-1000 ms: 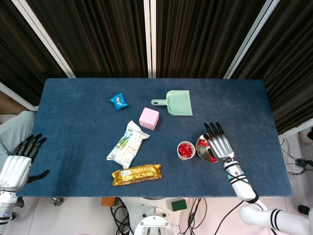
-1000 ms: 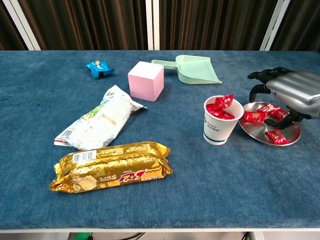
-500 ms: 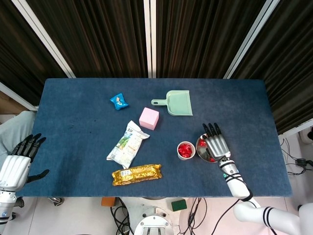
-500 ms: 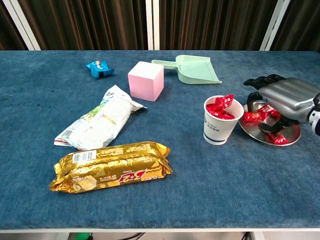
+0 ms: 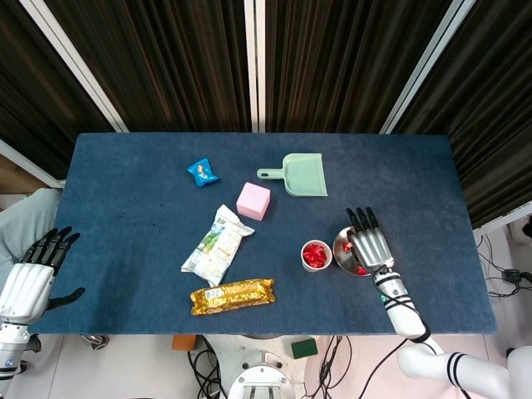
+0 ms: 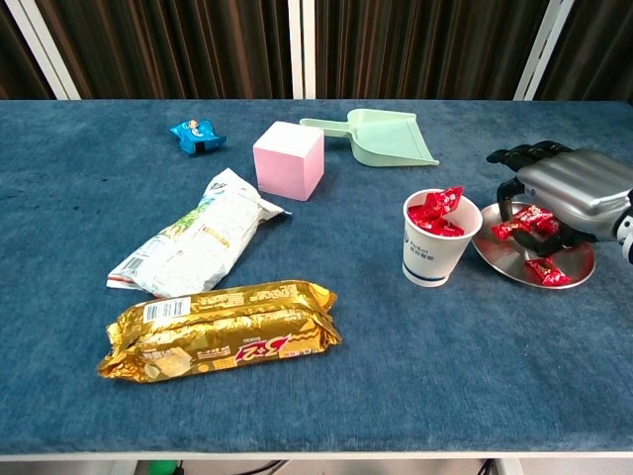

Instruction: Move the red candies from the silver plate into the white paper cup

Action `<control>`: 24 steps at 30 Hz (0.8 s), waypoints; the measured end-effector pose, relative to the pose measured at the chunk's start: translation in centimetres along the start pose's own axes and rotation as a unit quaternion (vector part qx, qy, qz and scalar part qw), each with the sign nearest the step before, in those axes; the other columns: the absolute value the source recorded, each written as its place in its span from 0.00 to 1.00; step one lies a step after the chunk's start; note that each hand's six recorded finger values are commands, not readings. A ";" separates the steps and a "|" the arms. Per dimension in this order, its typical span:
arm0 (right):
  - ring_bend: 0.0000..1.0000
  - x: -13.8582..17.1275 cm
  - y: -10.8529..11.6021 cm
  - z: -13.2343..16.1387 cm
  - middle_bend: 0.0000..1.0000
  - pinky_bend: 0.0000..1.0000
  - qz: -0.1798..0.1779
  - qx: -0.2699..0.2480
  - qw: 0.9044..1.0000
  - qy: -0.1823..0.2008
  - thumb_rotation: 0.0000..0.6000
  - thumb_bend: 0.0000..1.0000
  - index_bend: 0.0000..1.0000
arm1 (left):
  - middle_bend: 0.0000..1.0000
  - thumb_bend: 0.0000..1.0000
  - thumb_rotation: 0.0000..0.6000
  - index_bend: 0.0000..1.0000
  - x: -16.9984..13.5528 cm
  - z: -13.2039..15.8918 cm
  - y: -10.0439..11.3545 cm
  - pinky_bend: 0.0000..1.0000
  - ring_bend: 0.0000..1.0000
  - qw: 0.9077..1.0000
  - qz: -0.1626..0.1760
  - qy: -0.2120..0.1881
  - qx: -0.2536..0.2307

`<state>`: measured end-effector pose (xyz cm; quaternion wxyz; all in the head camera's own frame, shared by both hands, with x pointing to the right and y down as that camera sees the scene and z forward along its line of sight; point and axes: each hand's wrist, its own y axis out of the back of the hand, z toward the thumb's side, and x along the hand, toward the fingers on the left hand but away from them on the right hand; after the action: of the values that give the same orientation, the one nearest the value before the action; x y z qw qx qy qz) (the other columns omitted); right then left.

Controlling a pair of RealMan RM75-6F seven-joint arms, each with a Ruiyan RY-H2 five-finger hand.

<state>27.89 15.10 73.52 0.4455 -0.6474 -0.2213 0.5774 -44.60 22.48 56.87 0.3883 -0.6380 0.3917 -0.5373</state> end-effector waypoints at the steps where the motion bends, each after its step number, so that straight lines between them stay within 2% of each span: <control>1: 0.00 0.1 0.3 0.1 0.03 0.00 -0.005 -0.006 1.000 0.002 1.00 0.48 0.60 | 0.07 0.09 1.00 0.11 0.0 0.0 0.0 0.18 0.04 1.000 0.000 0.000 0.000; 6: 0.00 1.0 3.4 1.2 0.04 0.00 -0.057 -0.040 0.997 0.025 1.00 0.48 0.60 | 0.07 0.09 1.00 0.11 0.0 0.1 -0.1 0.18 0.04 1.000 -0.001 -0.002 0.001; 9: 0.00 1.7 5.5 2.1 0.05 0.00 -0.095 -0.068 0.992 0.045 1.00 0.48 0.60 | 0.07 0.09 1.00 0.11 0.0 0.2 -0.1 0.18 0.04 1.000 -0.001 -0.002 0.001; 11: 0.00 2.0 6.1 2.8 0.05 0.00 -0.107 -0.077 0.989 0.060 1.00 0.48 0.60 | 0.07 0.09 1.00 0.11 0.0 0.2 0.0 0.18 0.04 1.000 0.000 -0.001 0.001; 17: 0.00 2.6 6.2 5.2 0.05 0.00 -0.110 -0.080 0.985 0.109 1.00 0.48 0.60 | 0.07 0.09 1.00 0.11 -0.1 0.1 0.1 0.18 0.04 1.000 0.003 -0.001 0.000; 22: 0.00 2.4 5.4 6.0 0.05 0.00 -0.104 -0.069 0.985 0.122 1.00 0.46 0.59 | 0.07 0.09 1.00 0.11 -0.1 -0.1 0.1 0.18 0.04 1.000 0.002 0.001 -0.002; 24: 0.00 2.4 5.0 6.1 0.04 0.00 -0.099 -0.064 0.985 0.127 1.00 0.42 0.52 | 0.07 0.09 1.00 0.11 -0.1 -0.1 0.2 0.18 0.04 1.000 0.003 0.000 -0.003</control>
<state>21.52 16.50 68.45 0.4823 -0.7176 -0.2623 0.4285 -44.77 22.48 56.69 0.3882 -0.6374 0.3953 -0.5354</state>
